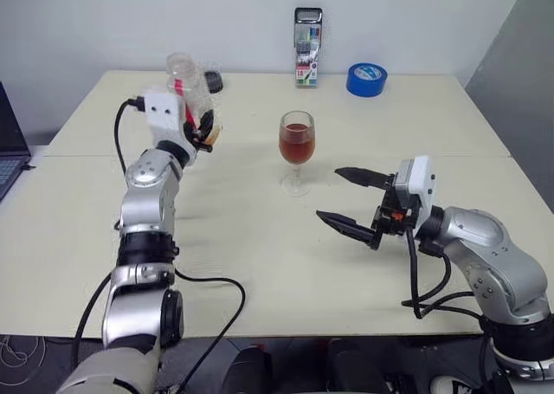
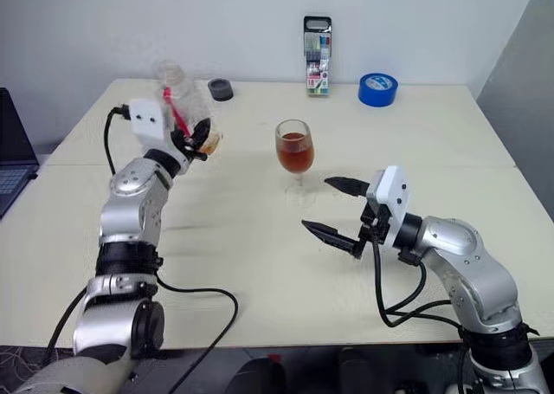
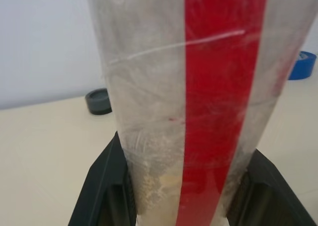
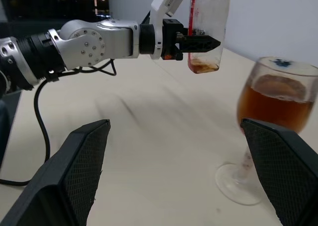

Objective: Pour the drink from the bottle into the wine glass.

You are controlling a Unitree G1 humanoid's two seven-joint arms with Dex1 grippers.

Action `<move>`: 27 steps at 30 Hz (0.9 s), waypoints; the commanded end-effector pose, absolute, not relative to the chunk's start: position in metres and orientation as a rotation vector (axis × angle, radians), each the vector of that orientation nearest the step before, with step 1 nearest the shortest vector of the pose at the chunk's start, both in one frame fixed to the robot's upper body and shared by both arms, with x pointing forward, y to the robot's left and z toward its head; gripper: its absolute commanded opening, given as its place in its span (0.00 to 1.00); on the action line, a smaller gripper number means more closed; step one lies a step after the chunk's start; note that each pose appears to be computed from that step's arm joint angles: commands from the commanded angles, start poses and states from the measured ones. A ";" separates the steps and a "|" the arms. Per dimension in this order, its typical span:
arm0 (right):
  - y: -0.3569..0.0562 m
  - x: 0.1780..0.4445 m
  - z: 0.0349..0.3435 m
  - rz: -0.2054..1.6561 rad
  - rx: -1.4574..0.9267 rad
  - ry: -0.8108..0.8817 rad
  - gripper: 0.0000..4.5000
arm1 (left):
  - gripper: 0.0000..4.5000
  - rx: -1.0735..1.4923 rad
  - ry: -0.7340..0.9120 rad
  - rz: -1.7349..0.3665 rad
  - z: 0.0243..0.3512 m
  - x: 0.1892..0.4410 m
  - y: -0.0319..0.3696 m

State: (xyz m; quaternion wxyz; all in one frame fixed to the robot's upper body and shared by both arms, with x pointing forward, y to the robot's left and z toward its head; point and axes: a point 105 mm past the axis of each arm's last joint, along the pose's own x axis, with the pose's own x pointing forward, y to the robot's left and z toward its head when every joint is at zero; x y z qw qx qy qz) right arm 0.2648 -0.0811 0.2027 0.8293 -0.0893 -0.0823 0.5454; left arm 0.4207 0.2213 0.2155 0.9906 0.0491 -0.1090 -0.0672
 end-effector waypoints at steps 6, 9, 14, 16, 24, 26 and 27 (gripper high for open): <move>-0.077 0.263 0.213 1.165 -0.190 -0.244 1.00 | 0.38 0.066 -0.253 -0.120 0.172 0.396 0.234; -0.077 0.266 0.216 1.152 -0.178 -0.248 1.00 | 0.38 0.032 -0.233 -0.109 0.156 0.396 0.239; -0.076 0.266 0.215 1.155 -0.183 -0.241 1.00 | 0.38 0.004 -0.201 -0.100 0.136 0.401 0.243; -0.076 0.267 0.215 1.153 -0.183 -0.238 1.00 | 0.38 -0.007 -0.191 -0.105 0.130 0.402 0.243; -0.077 0.267 0.213 1.150 -0.181 -0.223 1.00 | 0.54 -0.026 -0.165 -0.095 0.115 0.403 0.245; -0.076 0.267 0.212 1.150 -0.180 -0.221 1.00 | 0.67 -0.037 -0.162 -0.098 0.112 0.401 0.245; -0.076 0.266 0.212 1.150 -0.182 -0.219 1.00 | 0.75 -0.038 -0.161 -0.100 0.112 0.400 0.245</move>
